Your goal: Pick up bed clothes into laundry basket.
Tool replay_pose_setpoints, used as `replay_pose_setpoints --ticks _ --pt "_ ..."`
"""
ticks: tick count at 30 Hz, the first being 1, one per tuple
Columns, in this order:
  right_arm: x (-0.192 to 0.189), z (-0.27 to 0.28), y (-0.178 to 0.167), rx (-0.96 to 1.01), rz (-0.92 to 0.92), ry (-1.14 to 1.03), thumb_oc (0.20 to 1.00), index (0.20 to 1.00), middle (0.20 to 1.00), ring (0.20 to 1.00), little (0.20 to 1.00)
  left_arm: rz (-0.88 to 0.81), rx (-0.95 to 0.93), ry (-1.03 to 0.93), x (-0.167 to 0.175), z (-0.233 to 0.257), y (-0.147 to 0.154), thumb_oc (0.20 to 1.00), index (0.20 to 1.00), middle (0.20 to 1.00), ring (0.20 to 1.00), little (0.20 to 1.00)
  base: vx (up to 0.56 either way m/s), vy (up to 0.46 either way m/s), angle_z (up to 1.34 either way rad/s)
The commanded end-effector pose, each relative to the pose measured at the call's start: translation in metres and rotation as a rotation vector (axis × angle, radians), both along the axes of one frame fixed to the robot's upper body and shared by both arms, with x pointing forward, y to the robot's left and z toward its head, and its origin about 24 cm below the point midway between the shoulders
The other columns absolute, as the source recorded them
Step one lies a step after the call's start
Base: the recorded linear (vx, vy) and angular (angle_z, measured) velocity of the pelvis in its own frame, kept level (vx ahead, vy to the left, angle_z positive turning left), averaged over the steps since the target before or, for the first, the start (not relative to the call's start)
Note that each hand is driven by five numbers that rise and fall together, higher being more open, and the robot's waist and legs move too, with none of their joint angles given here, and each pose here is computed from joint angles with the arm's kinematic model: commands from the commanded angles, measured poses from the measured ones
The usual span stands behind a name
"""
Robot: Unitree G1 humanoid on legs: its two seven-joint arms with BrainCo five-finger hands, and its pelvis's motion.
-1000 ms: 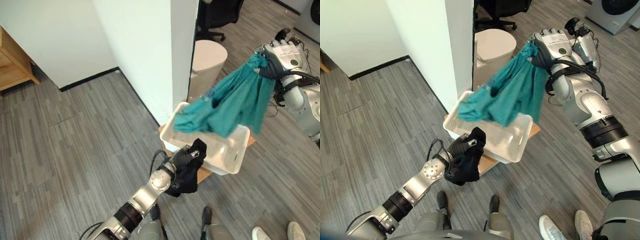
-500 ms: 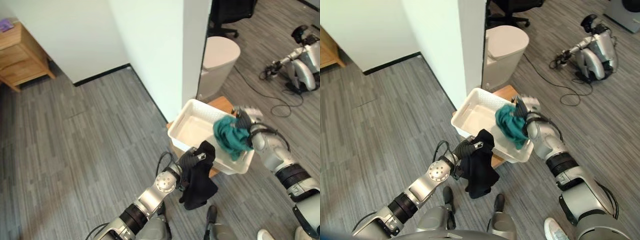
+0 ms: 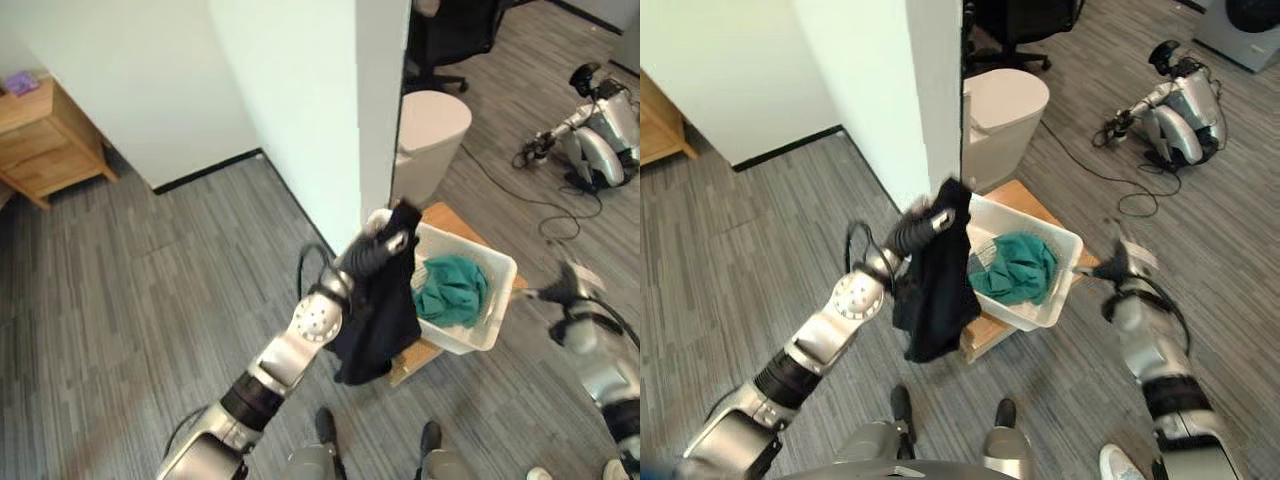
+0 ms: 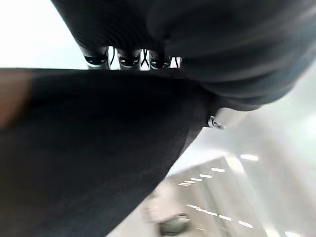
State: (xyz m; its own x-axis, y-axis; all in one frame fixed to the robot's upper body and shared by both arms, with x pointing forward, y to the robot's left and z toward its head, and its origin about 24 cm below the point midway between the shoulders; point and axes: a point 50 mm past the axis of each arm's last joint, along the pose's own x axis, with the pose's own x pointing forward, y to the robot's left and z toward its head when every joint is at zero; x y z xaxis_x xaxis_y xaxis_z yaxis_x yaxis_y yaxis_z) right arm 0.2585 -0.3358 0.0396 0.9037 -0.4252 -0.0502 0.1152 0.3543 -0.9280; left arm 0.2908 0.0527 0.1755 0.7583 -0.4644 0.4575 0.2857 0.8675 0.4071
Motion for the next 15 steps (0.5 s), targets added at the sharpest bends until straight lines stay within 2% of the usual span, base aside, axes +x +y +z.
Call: replay_pose_setpoints --ticks 1,5,7,9,12,13,15 --pt "-0.029 -0.020 -0.042 -0.025 -0.153 0.148 1.000 1.000 1.000 1.000 1.000 -0.129 -0.119 -0.286 -0.015 0.065 -0.038 0.200 0.200 0.200 0.200 0.200 0.00 -0.005 -0.24" --pt "-0.080 -0.074 -0.060 0.010 -0.302 0.472 1.000 1.000 1.000 1.000 1.000 -0.132 -0.143 -0.403 -0.009 0.111 -0.057 0.200 0.200 0.200 0.200 0.200 0.02 -0.009 -0.22" --pt "-0.107 -0.094 -0.061 0.034 -0.352 0.618 1.000 1.000 1.000 1.000 1.000 -0.111 -0.150 -0.445 -0.005 0.130 -0.059 0.200 0.200 0.200 0.200 0.200 0.04 -0.028 -0.25" --pt "-0.141 -0.117 -0.056 0.086 -0.394 0.779 1.000 1.000 1.000 1.000 1.000 -0.017 -0.100 -0.554 0.005 0.163 -0.051 0.200 0.200 0.200 0.200 0.200 0.08 -0.040 -0.25" --pt "-0.160 -0.129 -0.050 0.135 -0.405 0.840 1.000 1.000 1.000 1.000 1.000 0.112 -0.016 -0.658 0.014 0.189 -0.044 0.200 0.200 0.200 0.200 0.200 0.06 -0.022 -0.17" --pt "-0.178 -0.135 -0.048 0.158 -0.425 0.883 1.000 1.000 1.000 1.000 1.000 0.228 0.082 -0.742 0.022 0.210 -0.029 0.200 0.200 0.200 0.200 0.200 0.06 -0.016 -0.19" --pt "-0.181 -0.137 -0.046 0.177 -0.430 0.884 1.000 1.000 1.000 1.000 1.000 0.288 0.116 -0.770 0.026 0.218 -0.020 0.200 0.200 0.200 0.200 0.200 0.03 -0.009 -0.22"
